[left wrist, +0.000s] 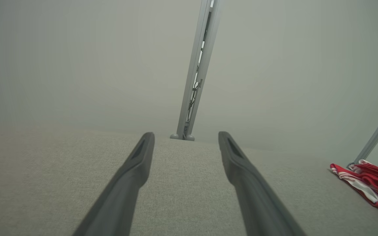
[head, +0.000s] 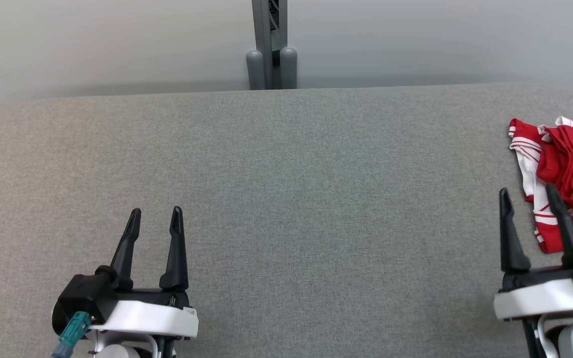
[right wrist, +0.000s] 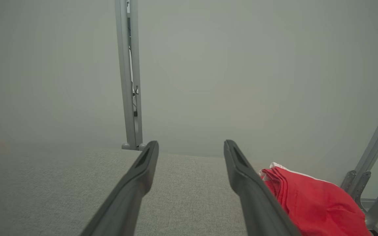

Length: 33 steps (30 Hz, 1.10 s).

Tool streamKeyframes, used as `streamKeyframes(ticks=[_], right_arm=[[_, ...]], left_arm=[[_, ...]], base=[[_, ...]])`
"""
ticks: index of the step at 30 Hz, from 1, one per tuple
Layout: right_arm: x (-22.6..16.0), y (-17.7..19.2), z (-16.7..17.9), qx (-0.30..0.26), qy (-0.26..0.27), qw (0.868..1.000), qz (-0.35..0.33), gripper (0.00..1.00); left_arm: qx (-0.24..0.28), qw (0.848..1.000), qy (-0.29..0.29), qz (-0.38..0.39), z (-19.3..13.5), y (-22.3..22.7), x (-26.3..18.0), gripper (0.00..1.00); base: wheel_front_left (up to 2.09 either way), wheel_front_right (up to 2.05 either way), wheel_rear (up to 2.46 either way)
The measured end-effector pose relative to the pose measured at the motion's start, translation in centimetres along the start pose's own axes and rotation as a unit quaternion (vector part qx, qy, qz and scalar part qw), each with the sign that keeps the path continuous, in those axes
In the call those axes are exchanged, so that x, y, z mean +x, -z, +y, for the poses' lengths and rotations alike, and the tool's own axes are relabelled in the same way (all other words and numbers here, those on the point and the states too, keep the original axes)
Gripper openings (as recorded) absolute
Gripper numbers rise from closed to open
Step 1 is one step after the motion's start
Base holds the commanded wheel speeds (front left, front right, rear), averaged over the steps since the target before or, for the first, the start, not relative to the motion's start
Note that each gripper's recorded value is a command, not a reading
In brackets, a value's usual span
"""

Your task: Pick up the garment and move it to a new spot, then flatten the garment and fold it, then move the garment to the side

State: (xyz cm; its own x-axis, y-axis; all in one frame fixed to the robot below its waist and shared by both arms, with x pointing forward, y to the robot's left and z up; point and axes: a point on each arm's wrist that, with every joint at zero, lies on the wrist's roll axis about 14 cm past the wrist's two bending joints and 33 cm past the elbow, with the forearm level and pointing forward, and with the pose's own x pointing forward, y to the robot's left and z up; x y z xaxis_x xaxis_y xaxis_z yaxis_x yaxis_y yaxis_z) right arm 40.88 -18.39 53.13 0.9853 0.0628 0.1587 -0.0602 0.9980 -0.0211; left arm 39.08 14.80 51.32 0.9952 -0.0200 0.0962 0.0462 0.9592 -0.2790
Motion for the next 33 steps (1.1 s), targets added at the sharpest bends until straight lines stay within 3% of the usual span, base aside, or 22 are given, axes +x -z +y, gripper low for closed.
streamKeyframes(ticks=[11, 33], right_arm=[[-2.0, 0.7, 1.4, 0.029, -0.014, 0.999, 0.012, 1.0], [-1.8, 0.4, 3.7, 0.036, -0.047, 0.998, 0.008, 1.0]], left_arm=[[0.006, 1.0, -0.025, 0.009, 1.0, 0.4, -1.1, 1.0], [0.006, 0.999, -0.053, 0.007, 2.3, 0.1, -2.0, 1.0]], base=[[0.0, 0.0, 0.0], [0.0, 0.0, 0.0]])
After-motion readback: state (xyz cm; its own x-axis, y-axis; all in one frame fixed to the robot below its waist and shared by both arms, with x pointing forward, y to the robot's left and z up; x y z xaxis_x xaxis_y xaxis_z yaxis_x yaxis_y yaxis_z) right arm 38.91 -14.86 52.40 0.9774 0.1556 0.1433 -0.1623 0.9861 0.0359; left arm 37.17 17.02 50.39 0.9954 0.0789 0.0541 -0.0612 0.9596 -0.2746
